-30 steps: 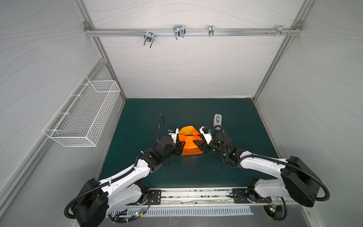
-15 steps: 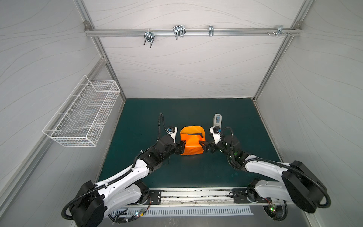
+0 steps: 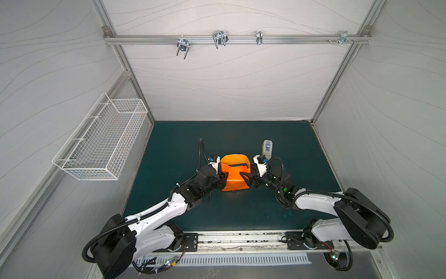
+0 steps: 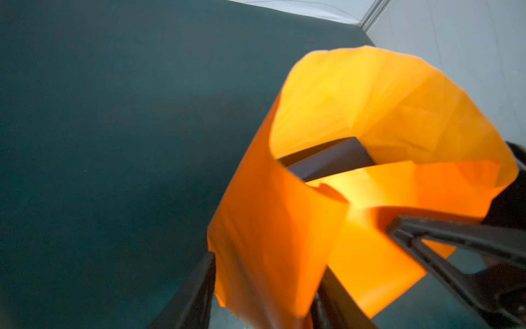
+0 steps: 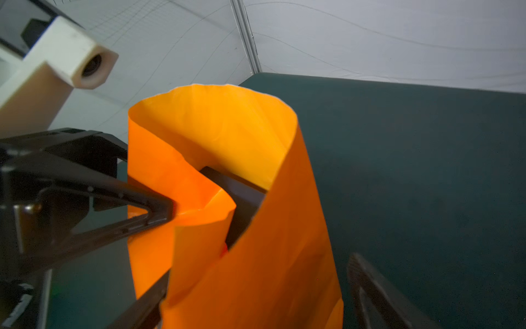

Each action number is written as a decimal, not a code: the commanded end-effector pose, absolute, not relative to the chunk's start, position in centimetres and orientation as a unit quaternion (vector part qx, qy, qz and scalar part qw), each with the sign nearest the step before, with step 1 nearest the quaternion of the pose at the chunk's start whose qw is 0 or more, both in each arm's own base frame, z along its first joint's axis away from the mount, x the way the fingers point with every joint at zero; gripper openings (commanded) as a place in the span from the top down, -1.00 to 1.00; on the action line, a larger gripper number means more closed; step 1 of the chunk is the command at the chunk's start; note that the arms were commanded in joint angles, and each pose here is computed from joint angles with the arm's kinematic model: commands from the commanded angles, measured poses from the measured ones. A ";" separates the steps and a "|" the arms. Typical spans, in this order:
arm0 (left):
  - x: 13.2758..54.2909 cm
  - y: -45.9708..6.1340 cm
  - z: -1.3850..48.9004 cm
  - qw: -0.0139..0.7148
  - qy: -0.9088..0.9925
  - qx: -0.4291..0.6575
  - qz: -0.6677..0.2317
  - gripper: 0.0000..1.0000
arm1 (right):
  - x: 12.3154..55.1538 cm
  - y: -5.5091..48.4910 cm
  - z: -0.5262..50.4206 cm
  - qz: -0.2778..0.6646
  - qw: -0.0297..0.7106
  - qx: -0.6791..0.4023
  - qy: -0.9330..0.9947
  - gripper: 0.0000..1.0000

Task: Wrap a gift box in wrapping paper
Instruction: Fold the wrapping paper for the gift box.

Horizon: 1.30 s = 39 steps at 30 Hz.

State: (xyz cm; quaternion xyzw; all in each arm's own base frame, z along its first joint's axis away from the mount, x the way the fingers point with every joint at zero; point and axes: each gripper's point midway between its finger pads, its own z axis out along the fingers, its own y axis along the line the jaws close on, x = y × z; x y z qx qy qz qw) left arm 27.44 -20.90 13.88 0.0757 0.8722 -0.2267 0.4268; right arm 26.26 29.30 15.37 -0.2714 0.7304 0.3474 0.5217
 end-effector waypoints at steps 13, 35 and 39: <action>26.8 -22.5 16.3 0.421 0.866 0.093 -0.252 0.80 | 27.4 29.3 17.1 0.287 0.552 -0.251 0.742 0.40; 24.1 -29.1 18.0 0.300 0.842 0.110 -0.434 -0.40 | 26.3 30.0 16.0 0.272 0.523 -0.281 0.757 0.53; 23.7 -29.8 18.9 0.280 0.838 0.104 -0.457 -0.40 | 26.2 29.8 15.9 0.274 0.522 -0.278 0.759 0.53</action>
